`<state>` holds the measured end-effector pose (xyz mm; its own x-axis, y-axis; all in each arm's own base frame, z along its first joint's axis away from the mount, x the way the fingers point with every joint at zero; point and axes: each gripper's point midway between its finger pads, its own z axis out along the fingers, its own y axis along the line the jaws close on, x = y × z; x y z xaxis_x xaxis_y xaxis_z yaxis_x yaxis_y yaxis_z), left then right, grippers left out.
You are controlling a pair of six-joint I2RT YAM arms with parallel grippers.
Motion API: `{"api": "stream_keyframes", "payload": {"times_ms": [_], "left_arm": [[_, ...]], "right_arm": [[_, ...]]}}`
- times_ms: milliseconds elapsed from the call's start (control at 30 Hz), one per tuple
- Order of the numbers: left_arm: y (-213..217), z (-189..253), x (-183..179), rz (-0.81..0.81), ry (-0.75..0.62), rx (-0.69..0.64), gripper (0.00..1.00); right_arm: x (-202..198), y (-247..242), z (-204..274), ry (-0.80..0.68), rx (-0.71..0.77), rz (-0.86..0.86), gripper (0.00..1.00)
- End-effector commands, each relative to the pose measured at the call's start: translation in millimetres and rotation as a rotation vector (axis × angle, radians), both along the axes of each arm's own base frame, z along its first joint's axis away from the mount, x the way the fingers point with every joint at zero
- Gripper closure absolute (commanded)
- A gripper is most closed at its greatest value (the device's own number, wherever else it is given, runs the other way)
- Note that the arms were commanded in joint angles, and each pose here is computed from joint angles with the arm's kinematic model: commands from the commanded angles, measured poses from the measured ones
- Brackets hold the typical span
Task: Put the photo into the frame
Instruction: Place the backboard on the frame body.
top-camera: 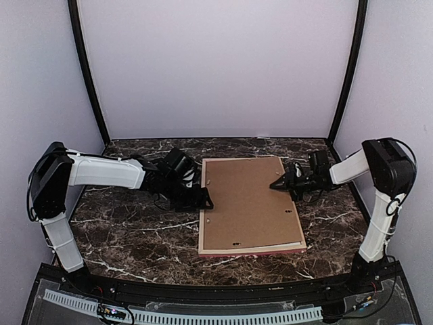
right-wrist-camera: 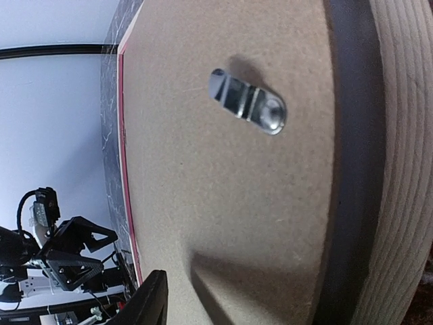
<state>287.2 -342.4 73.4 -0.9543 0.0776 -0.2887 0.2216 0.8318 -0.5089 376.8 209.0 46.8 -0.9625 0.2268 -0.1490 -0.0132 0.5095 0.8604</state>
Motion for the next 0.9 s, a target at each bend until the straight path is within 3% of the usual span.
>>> {"api": "stream_keyframes", "payload": {"times_ms": [0, 333, 467, 867], "left_arm": [[2, -3, -2, 0.000, 0.011, -0.002, 0.30], [-9, 17, 4, -0.017, -0.041, -0.053, 0.30], [-16, 24, 4, -0.036, -0.061, -0.057, 0.30], [-32, 35, 4, -0.074, -0.104, -0.073, 0.30]], "right_arm": [[8, 1, 17, -0.061, -0.073, 0.006, 0.51], [10, -8, 16, -0.059, -0.224, -0.010, 0.22], [11, -9, 19, -0.064, -0.261, -0.011, 0.17], [6, -13, 20, -0.067, -0.353, -0.009, 0.15]]}}
